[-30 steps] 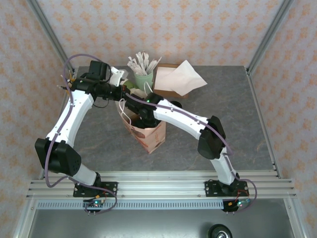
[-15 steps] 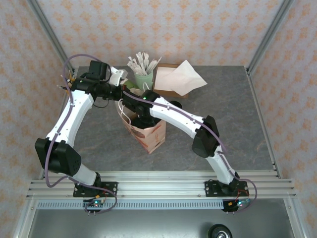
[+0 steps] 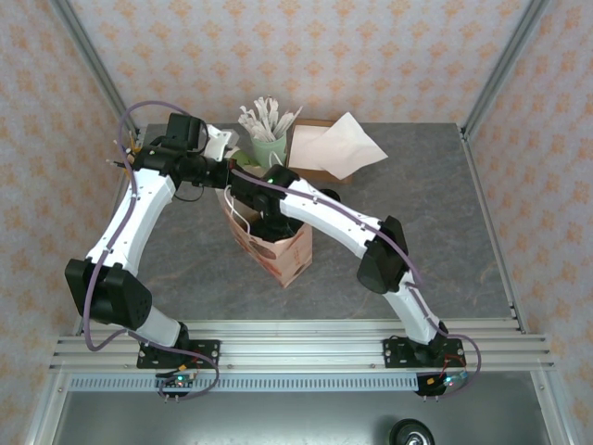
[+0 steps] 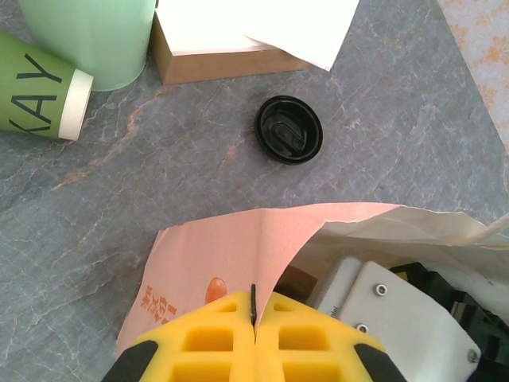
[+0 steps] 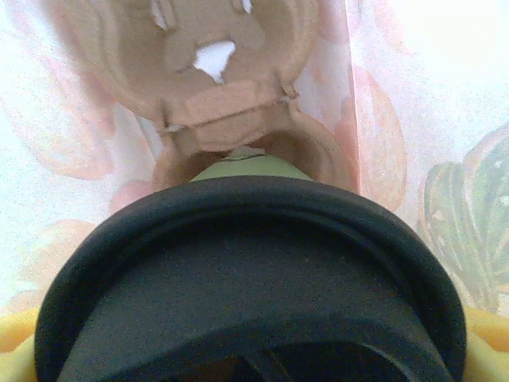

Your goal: Pack the takeout coffee

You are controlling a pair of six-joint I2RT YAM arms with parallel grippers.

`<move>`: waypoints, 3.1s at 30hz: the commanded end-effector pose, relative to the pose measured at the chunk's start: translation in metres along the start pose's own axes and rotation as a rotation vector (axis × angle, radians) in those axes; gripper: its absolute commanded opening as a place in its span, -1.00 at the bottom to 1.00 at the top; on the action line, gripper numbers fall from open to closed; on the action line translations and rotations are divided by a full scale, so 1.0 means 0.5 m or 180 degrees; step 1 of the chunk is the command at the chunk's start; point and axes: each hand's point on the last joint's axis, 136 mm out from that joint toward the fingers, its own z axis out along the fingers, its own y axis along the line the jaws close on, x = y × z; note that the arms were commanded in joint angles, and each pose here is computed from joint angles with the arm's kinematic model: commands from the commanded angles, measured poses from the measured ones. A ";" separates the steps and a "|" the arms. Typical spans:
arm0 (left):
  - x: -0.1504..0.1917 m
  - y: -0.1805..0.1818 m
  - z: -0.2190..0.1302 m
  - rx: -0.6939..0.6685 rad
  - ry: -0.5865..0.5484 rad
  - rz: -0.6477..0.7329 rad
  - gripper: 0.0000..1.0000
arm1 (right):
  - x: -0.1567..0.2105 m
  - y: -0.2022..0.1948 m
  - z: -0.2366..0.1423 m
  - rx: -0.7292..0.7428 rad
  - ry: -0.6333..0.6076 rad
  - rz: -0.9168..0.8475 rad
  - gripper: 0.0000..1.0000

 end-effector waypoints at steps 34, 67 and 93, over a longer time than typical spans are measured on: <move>0.005 -0.012 -0.010 0.0027 -0.0015 0.0119 -1.00 | 0.189 -0.032 0.318 0.0188 0.0777 0.0071 0.06; 0.012 -0.020 -0.007 0.0110 -0.0019 0.0097 -1.00 | 0.381 -0.028 0.474 0.0347 0.1829 0.0023 0.05; 0.016 -0.025 -0.003 0.0198 -0.0061 0.0053 -1.00 | 0.342 -0.014 0.435 0.0413 0.1822 0.0004 0.06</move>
